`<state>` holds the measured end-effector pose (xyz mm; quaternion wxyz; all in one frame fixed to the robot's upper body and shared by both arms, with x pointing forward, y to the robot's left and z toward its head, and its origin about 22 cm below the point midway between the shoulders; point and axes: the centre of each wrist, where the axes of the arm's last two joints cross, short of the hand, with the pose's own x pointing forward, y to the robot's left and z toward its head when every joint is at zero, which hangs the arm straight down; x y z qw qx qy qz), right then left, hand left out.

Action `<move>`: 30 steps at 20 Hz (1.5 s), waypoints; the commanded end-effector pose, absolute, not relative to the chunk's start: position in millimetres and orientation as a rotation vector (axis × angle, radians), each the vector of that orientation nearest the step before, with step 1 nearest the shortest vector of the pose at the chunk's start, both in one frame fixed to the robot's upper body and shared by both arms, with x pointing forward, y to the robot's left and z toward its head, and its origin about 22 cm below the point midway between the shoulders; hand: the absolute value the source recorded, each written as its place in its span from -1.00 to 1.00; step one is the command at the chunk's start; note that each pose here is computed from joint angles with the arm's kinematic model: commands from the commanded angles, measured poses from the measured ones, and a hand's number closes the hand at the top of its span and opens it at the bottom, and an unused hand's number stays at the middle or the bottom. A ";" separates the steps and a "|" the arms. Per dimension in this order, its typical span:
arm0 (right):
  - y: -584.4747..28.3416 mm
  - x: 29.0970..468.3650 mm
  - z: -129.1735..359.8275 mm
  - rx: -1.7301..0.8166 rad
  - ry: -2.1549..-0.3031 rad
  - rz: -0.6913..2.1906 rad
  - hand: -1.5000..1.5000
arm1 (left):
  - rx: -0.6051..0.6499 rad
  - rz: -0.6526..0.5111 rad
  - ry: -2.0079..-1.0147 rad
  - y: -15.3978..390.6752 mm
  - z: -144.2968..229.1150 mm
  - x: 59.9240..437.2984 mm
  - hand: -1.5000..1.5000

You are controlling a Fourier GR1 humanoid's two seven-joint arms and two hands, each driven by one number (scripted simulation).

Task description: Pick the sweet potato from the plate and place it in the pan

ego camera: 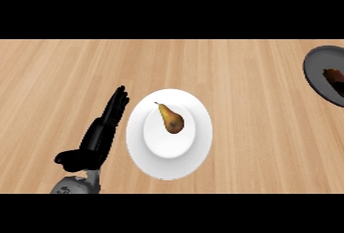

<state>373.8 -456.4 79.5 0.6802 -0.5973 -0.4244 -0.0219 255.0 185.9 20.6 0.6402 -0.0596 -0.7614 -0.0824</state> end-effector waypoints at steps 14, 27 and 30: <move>-475.1 361.5 84.4 -1.145 -1.365 -0.441 -1.00 | -0.117 -0.181 -1.717 192.2 9.4 247.0 0.00; -514.1 298.3 35.7 -0.790 -1.564 -0.374 -1.00 | -0.069 -0.159 -1.706 197.2 18.0 250.4 0.00; -508.2 297.3 26.8 -0.774 -1.578 -0.302 -1.00 | -0.060 -0.148 -1.700 202.6 22.6 245.4 0.00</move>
